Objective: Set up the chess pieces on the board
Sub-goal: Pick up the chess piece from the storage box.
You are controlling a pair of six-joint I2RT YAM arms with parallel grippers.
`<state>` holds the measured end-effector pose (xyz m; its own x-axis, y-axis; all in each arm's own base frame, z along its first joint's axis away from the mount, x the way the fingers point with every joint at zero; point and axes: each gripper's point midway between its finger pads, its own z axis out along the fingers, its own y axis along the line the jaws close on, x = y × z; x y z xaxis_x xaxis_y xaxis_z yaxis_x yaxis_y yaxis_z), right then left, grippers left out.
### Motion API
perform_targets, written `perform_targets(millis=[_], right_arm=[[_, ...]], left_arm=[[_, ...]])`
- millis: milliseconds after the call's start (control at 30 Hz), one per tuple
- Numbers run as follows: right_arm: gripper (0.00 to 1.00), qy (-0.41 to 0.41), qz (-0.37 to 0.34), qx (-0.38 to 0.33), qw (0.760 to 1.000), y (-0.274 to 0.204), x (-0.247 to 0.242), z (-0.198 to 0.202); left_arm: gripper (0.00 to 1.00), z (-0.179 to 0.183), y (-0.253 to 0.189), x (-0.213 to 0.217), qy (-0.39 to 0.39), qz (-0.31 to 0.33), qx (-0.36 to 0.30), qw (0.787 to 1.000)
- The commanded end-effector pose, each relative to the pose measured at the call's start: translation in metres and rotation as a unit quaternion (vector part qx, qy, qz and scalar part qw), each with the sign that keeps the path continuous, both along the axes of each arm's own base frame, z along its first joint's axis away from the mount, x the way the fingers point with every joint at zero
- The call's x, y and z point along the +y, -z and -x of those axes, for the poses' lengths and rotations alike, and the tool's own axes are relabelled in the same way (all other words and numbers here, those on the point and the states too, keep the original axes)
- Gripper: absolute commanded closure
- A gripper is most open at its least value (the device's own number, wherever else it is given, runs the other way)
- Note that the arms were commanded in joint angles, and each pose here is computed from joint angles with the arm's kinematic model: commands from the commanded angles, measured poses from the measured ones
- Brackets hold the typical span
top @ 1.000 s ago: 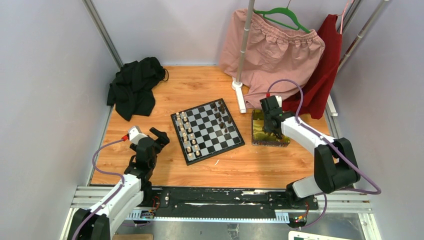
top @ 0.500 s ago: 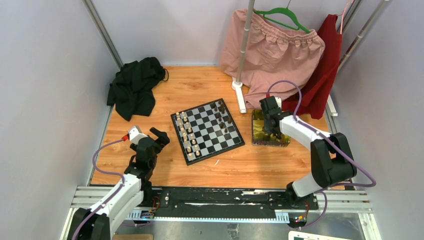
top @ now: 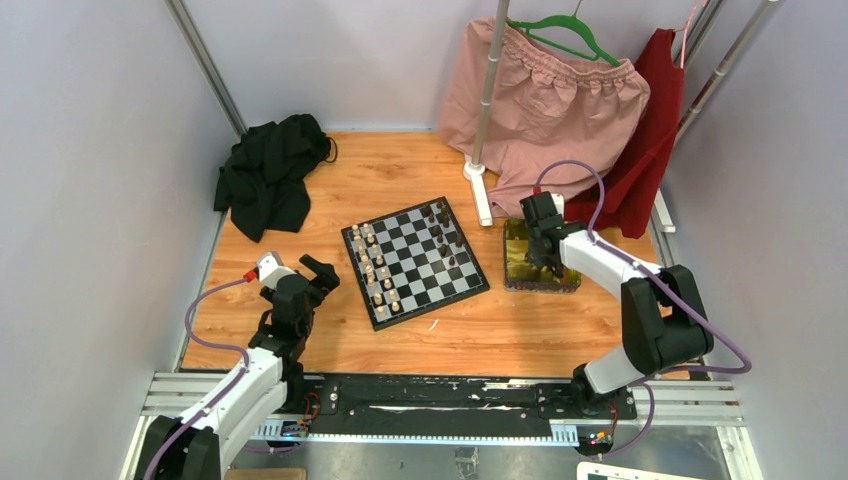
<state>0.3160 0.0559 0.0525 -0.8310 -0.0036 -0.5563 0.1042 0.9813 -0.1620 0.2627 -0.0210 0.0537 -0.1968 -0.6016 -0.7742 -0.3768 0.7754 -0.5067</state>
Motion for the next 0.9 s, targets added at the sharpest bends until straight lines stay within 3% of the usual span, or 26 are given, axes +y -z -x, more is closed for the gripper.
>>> perform_targets(millis=[0, 500, 867], right_arm=[[0.98, 0.016, 0.006, -0.019, 1.000, -0.014, -0.010, -0.002], [1.00, -0.022, -0.015, -0.067, 0.997, -0.064, 0.005, 0.001], [1.00, -0.154, -0.036, -0.087, 0.984, -0.097, 0.084, 0.021]], left_arm=[[0.00, -0.004, -0.008, 0.001, -0.004, 0.004, -0.017, 1.000], [0.00, -0.004, -0.008, 0.002, -0.006, 0.002, -0.018, 1.000], [0.00, -0.004, -0.008, 0.002, -0.008, 0.001, -0.018, 1.000]])
